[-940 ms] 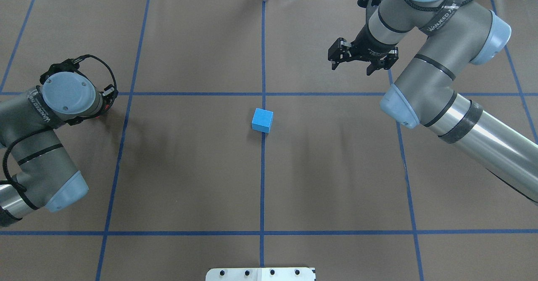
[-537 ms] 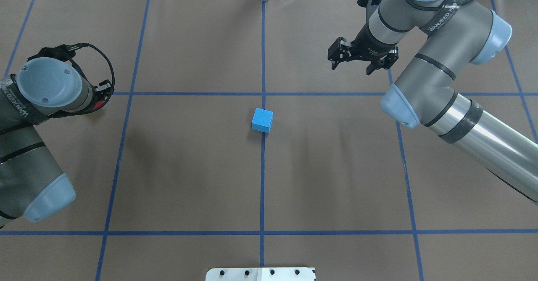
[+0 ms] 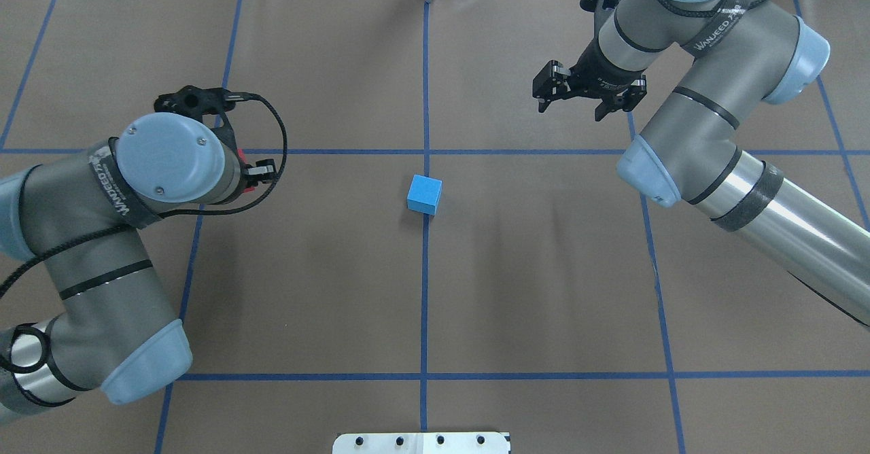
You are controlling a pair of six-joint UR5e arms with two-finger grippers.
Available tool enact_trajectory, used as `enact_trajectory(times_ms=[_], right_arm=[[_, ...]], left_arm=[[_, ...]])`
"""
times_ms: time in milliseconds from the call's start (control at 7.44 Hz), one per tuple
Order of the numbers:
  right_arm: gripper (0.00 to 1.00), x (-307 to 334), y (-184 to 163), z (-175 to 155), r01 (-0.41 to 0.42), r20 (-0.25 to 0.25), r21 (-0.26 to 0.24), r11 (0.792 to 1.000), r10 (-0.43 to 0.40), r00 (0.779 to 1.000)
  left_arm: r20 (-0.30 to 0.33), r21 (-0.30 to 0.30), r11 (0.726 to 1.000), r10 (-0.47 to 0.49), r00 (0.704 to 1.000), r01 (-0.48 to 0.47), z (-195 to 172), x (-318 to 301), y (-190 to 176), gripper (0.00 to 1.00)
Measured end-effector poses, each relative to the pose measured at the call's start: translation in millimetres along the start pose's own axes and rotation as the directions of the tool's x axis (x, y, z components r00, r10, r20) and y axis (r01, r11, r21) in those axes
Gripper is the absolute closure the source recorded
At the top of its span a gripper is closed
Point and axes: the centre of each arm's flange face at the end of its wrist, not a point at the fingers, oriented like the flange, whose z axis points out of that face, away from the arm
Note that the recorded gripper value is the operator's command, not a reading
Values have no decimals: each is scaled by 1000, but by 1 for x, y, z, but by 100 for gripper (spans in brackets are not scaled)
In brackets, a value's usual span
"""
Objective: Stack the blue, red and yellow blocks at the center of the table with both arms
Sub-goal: 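Lift the red cube with the left gripper and carry it over the blue cube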
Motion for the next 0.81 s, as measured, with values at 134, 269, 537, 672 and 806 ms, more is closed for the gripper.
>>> enact_trajectory(times_ms=[134, 269, 537, 672, 806], right_arm=[[1, 1, 0, 0, 5, -1, 0, 1000, -5, 1000], [1, 1, 0, 0, 7, 0, 1, 1000, -7, 1000], [1, 3, -2, -2, 6, -1, 4, 1000, -6, 1000], [1, 4, -3, -3, 5, 0, 5, 1000, -5, 1000], [1, 5, -4, -4, 4, 0, 6, 1000, -4, 1000]], left_arm=[[-48, 0, 993, 114, 992, -114, -15, 33, 10, 100], [-92, 0, 981, 191, 977, -192, -28, 72, 20, 100], [-145, -6, 964, 263, 954, -267, -40, 155, 33, 100], [-165, -4, 961, 274, 948, -278, -40, 181, 35, 100], [-184, 4, 959, 281, 942, -285, -36, 198, 35, 100]])
